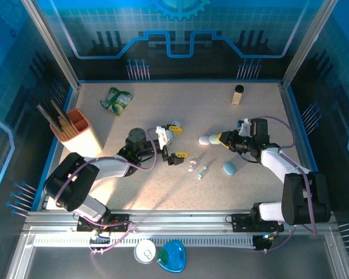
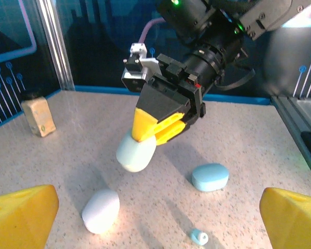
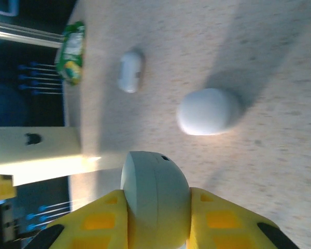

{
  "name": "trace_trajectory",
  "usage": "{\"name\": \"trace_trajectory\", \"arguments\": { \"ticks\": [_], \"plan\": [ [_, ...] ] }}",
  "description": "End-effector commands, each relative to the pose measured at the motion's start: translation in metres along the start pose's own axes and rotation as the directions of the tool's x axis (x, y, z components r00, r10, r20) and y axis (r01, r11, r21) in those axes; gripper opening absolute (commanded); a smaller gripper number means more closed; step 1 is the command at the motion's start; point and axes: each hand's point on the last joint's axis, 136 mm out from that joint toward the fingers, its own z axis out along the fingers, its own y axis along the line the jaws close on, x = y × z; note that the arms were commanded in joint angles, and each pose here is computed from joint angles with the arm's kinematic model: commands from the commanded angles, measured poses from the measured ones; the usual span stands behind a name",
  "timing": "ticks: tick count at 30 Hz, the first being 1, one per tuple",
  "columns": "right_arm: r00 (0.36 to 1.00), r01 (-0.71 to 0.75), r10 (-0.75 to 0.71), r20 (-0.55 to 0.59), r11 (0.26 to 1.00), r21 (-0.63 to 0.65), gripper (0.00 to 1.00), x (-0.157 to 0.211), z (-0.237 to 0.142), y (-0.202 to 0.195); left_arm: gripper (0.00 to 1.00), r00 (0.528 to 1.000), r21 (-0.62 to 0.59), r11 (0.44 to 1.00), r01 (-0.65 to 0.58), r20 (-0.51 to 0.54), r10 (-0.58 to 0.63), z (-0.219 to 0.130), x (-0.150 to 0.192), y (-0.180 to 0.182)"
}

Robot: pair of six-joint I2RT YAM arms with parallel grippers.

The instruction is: Insert wireless bluetooth earbuds into charging case

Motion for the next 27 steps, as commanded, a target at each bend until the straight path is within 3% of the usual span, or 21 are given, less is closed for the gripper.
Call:
{"name": "trace_trajectory", "arguments": {
  "ticks": [1,9,12,19,23,27],
  "plan": [
    [0.999,0.022,-0.018,-0.030,0.988,0.152,0.20,0.008,0.003,-0.043,0.99,0.999,0.004,1.000,-0.009,-0.053,0.009,-0.001,0.009,-0.006],
    [0.998,0.054,-0.040,-0.053,0.956,0.289,0.22,0.006,0.014,-0.080,0.99,0.996,-0.020,1.000,0.016,-0.085,-0.018,0.000,0.010,0.000],
    [0.997,0.065,-0.048,-0.061,0.946,0.318,0.26,0.004,0.014,-0.085,0.99,0.990,-0.089,0.995,0.046,-0.128,-0.057,0.000,0.017,0.011],
    [0.985,0.173,-0.165,-0.058,0.881,0.440,0.62,-0.005,-0.009,-0.083,0.99,0.951,-0.207,0.971,0.116,-0.259,-0.169,0.001,0.037,0.034],
    [0.964,0.260,-0.247,-0.094,0.821,0.509,0.72,-0.004,-0.025,-0.075,0.99,0.932,-0.264,0.958,0.113,-0.306,-0.194,0.003,0.043,0.048],
    [0.948,0.315,-0.286,-0.142,0.761,0.567,0.76,0.009,-0.038,-0.072,0.99,0.893,-0.236,0.966,0.103,-0.406,-0.194,0.008,0.055,0.051]
  ]
}}
